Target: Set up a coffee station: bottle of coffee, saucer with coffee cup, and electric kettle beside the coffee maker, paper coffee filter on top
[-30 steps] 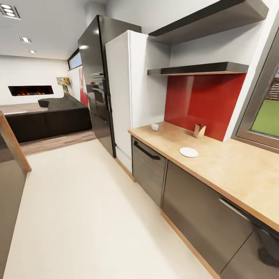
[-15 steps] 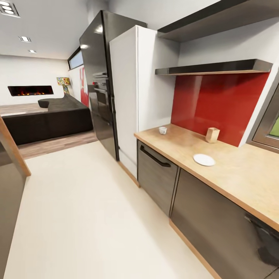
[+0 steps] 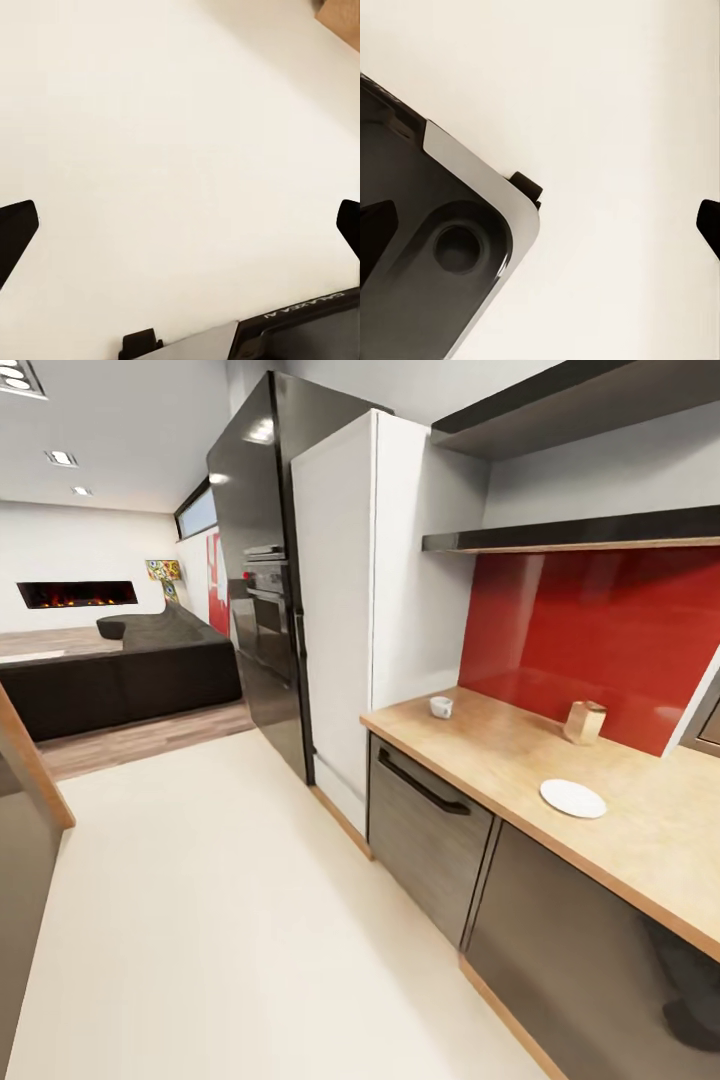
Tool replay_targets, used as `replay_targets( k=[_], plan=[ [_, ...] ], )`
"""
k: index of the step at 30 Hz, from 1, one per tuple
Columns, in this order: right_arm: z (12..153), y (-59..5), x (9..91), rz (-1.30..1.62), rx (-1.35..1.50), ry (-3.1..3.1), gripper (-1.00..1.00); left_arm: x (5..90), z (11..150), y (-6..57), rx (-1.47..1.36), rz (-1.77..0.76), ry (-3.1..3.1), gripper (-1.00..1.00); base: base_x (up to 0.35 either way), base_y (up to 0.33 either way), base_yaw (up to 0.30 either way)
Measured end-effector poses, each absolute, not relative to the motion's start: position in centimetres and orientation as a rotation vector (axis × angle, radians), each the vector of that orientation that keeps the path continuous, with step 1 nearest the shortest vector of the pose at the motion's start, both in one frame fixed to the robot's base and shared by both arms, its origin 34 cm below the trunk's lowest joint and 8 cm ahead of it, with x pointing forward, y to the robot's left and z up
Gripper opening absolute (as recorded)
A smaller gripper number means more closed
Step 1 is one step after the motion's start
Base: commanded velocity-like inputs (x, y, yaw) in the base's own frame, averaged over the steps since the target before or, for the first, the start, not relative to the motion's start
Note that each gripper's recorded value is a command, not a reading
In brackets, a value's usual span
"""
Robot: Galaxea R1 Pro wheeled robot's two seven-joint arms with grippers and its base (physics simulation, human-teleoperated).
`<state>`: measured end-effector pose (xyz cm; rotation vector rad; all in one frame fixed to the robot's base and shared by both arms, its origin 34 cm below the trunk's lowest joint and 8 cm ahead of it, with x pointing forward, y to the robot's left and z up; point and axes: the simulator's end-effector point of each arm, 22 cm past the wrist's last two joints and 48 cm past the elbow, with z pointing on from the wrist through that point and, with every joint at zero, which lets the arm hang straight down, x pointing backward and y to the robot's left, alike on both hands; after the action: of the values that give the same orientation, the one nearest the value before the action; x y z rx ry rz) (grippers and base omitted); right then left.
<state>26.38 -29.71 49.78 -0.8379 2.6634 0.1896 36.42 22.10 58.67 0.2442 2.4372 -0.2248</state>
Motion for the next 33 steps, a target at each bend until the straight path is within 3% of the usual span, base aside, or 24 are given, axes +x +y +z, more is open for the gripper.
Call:
replay_targets(
  k=[9, 24, 33],
  plan=[
    [49.80, -29.64, 26.41, 0.194, -0.839, 2.662, 1.00, 36.49, 58.69, 22.13, 0.245, -0.224, 2.436, 1.00, 0.248, 0.128, -0.150],
    [49.89, -29.61, 26.67, 0.192, -0.838, 2.655, 1.00, 36.65, 58.83, 22.11, 0.247, -0.223, 2.429, 1.00, 0.023, 0.015, -0.246],
    [49.97, -29.83, 26.90, 0.182, -0.843, 2.647, 1.00, 36.98, 58.93, 21.93, 0.225, -0.222, 2.425, 1.00, 0.159, 0.239, -0.040]
  ],
)
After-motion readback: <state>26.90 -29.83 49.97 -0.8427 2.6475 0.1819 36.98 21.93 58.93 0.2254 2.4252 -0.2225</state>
